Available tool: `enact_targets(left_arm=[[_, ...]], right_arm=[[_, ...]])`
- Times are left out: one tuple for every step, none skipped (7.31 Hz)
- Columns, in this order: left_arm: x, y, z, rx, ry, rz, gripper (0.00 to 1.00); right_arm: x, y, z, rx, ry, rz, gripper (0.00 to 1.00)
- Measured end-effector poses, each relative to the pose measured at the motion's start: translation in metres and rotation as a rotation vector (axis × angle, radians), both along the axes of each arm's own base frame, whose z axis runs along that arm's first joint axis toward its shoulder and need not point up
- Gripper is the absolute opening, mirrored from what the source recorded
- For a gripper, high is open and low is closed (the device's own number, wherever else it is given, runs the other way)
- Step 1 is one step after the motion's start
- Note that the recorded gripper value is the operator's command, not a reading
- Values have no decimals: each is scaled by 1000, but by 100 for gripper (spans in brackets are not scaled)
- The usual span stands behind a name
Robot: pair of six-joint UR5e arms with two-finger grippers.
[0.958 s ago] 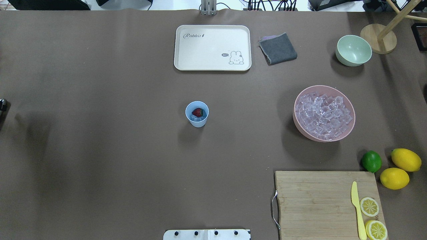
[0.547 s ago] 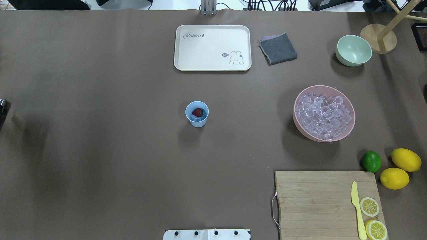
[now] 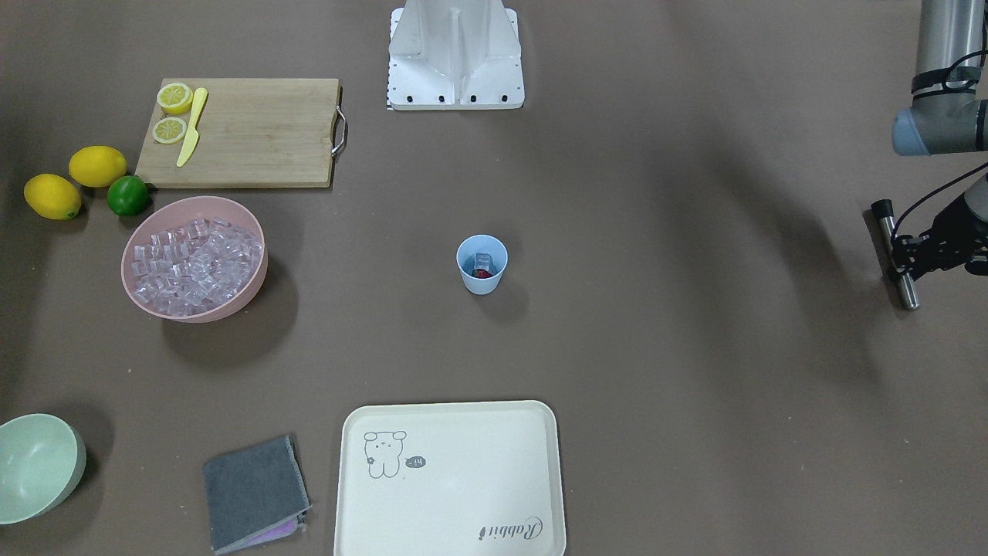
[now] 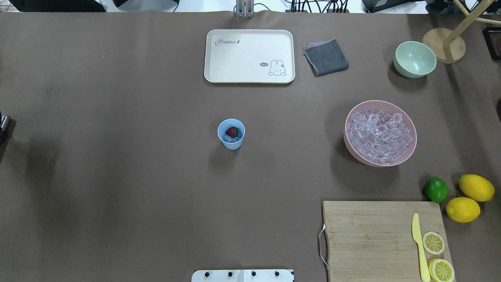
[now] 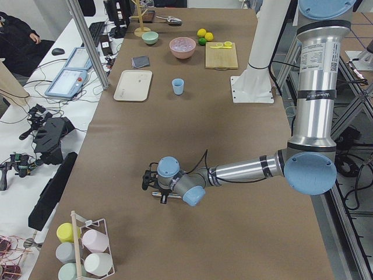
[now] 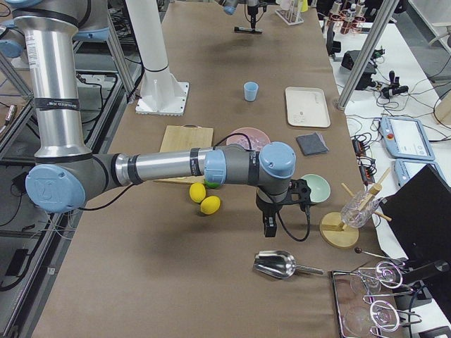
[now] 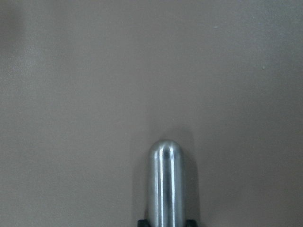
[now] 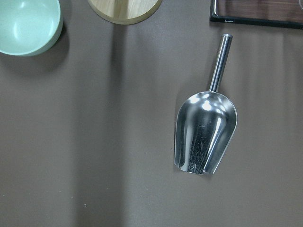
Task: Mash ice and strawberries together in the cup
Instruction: 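Grasp the metal pestle rod with the left gripper, then carry the pestle with the left gripper and lower it into the cup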
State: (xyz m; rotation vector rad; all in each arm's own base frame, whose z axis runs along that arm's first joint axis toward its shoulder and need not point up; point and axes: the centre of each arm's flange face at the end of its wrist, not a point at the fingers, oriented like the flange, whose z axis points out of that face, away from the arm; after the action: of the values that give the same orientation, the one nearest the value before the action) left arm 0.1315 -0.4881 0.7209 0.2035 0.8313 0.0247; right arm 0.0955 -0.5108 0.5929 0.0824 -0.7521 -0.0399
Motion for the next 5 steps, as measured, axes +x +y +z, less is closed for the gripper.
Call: enact_targets(left_arm=[[3, -7, -20, 39, 16, 2, 0], [10, -19, -52, 90, 50, 10, 0], [20, -36, -90, 138, 107, 35, 0], [31, -54, -133, 191, 170, 69, 0], [40, -69, -180, 255, 220, 84, 0]], right_arm=[[1, 0, -1, 2, -2, 2, 99], [2, 0, -2, 3, -3, 4, 99], [2, 1, -3, 6, -2, 5, 99], [3, 2, -5, 9, -2, 7, 99], [4, 2, -7, 11, -1, 8, 99]])
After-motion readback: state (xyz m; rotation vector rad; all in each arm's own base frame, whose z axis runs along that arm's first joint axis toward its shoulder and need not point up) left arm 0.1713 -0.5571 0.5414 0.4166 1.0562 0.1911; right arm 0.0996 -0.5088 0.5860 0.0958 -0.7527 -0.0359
